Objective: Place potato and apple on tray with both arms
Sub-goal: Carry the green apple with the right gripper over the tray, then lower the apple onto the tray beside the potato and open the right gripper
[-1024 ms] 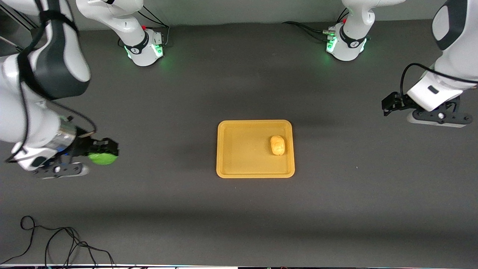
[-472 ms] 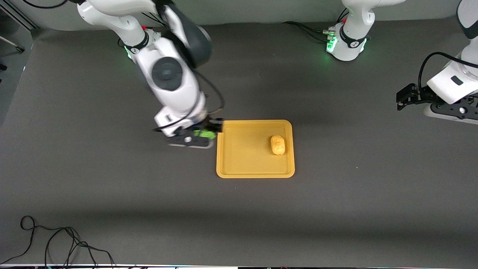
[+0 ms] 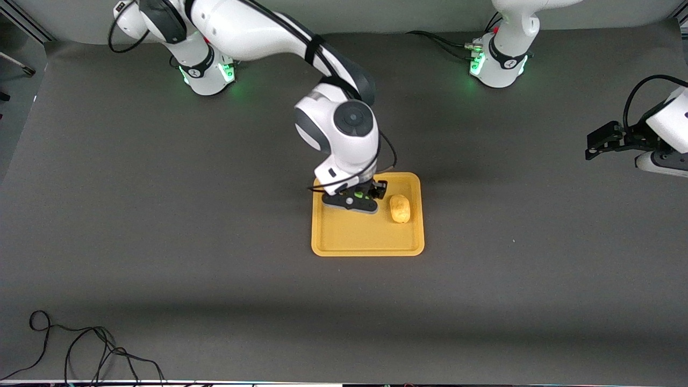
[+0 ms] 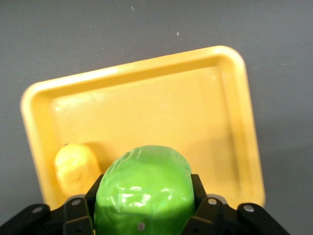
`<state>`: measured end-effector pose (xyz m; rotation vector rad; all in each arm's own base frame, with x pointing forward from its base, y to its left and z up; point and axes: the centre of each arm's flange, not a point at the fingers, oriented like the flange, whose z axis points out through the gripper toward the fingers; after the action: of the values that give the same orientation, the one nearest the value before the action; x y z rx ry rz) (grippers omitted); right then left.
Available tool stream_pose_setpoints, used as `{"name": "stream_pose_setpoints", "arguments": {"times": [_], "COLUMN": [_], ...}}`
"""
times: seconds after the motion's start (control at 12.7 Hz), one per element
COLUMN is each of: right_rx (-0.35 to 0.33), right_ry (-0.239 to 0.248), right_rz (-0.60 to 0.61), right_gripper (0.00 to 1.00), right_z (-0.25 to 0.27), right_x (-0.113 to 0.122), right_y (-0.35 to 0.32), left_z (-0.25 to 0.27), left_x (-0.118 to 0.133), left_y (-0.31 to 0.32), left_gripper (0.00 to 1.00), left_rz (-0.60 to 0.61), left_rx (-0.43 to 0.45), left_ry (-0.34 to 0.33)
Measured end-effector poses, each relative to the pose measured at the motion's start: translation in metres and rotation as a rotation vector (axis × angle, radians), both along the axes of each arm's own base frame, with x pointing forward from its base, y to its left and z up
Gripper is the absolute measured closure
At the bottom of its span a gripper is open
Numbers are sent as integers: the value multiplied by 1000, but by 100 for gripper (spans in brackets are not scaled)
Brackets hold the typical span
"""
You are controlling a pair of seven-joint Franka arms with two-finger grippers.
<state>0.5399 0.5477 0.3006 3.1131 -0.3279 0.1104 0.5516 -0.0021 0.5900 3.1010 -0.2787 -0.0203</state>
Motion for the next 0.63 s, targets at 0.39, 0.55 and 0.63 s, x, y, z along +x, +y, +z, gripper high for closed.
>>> {"name": "stream_pose_setpoints", "arguments": {"times": [0.39,0.55,0.63], "right_rx": [13,19,19], "right_ry": [-22,-28,-28], "right_rz": [8,10,10], "right_gripper": [29,29,30], "right_z": [-82,-91,-95], "right_x": [6,6,5], "right_y": [2,2,2], "left_z": [0,-4,-7], "left_x": [0,2,3], "left_y": [0,0,0], "left_gripper": [0,0,0], "left_rz": [-5,-5,-5], "left_rx": [-1,-2,-2], "left_ry": [4,11,16]}}
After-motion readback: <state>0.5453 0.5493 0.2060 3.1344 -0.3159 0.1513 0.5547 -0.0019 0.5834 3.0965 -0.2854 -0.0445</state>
